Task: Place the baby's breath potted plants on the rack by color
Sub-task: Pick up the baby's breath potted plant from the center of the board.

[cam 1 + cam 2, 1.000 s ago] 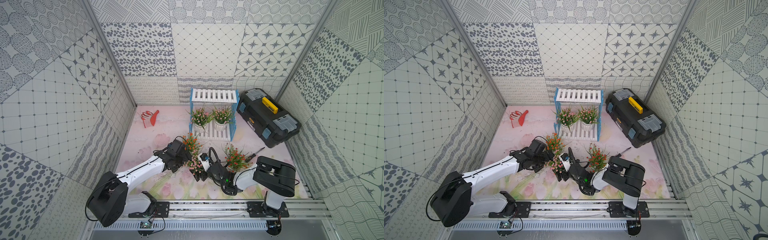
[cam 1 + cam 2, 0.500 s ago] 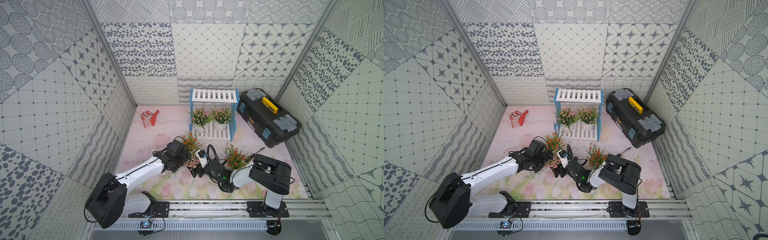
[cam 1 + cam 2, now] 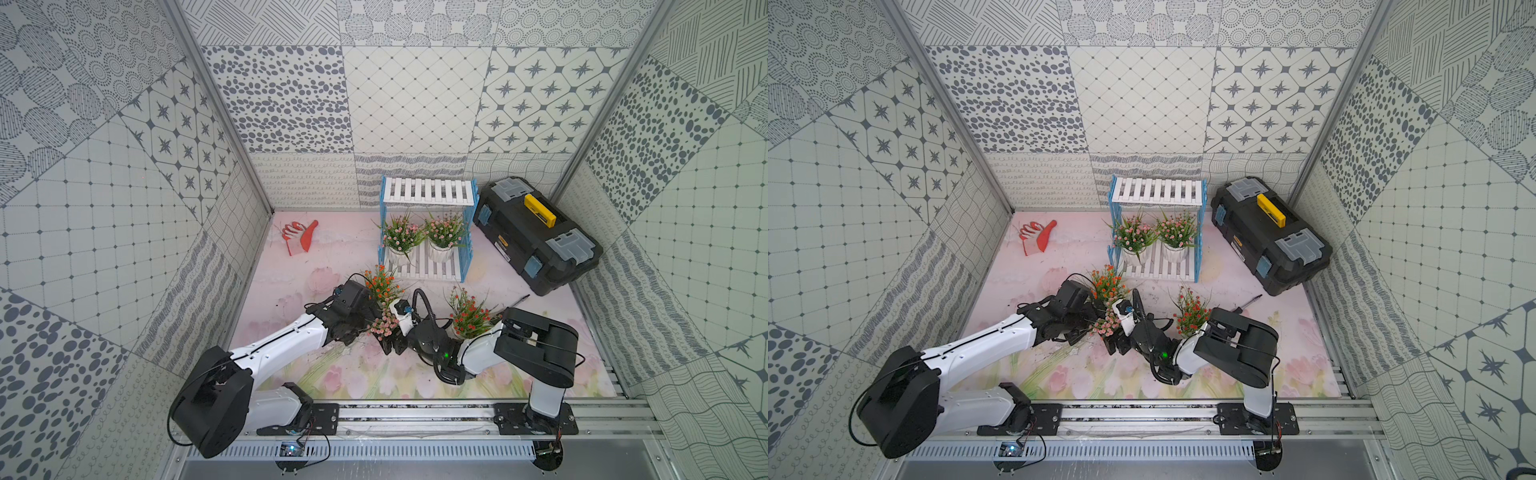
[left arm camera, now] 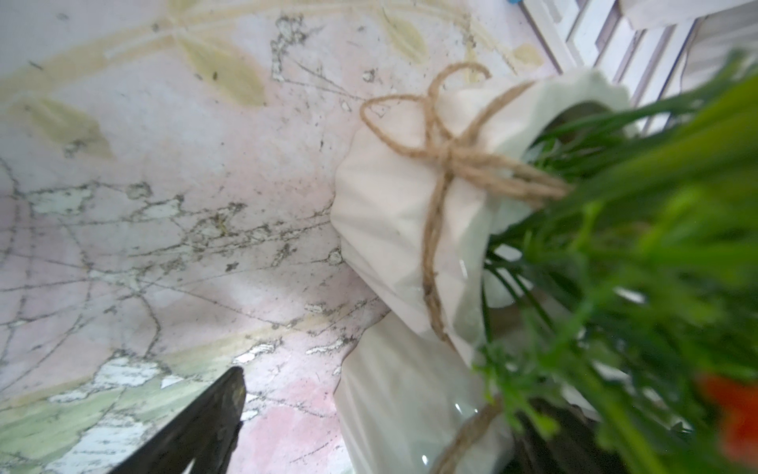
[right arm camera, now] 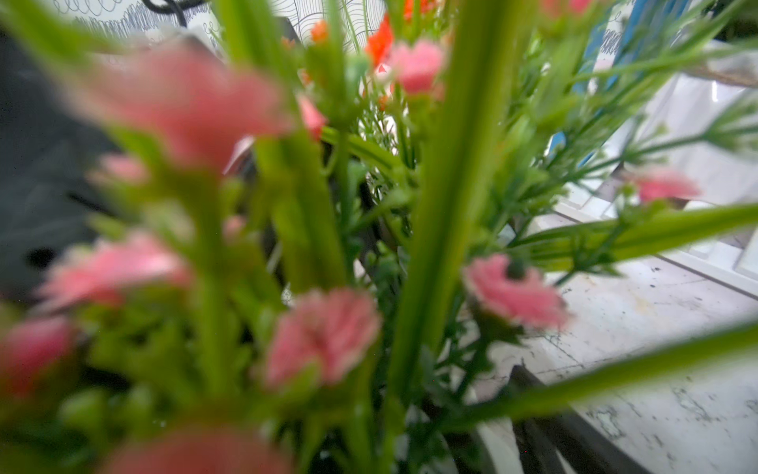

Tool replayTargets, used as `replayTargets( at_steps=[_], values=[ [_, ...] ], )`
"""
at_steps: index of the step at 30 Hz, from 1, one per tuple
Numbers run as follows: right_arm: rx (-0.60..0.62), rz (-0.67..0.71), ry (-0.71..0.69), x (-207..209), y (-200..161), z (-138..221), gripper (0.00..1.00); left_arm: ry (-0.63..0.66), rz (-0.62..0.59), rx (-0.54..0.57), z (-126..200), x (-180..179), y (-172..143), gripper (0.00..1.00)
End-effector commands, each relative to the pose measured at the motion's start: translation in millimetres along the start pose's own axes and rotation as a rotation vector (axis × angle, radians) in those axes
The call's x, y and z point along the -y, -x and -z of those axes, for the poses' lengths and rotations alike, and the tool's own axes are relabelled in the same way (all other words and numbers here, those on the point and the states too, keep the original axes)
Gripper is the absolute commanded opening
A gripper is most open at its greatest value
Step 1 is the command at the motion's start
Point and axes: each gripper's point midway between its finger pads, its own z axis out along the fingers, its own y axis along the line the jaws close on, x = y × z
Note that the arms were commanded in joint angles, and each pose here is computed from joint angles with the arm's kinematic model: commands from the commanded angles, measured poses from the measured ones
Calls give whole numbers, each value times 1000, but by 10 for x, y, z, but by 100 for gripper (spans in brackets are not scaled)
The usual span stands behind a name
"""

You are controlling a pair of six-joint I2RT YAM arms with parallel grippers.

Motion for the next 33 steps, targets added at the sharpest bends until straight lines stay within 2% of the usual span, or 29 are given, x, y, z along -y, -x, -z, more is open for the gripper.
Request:
replayTargets(
  at_steps=[1,4,8,13,22,33],
  values=[
    [12,-5,-74,156,-3,-86,98,24,-29,-55,4,-76,-117,97],
    [20,2,-78,158,26,-89,97,26,-29,-58,-7,-77,-120,97],
    [20,6,-83,162,47,-85,85,24,-30,-58,-11,-64,-114,97],
    [41,19,-111,198,131,-26,75,21,-42,-47,18,-40,-89,97],
    [85,64,-139,207,488,201,72,15,-56,-41,57,-56,-93,97],
    [91,44,-117,160,809,518,72,15,-54,-32,103,-147,-124,98]
  ],
)
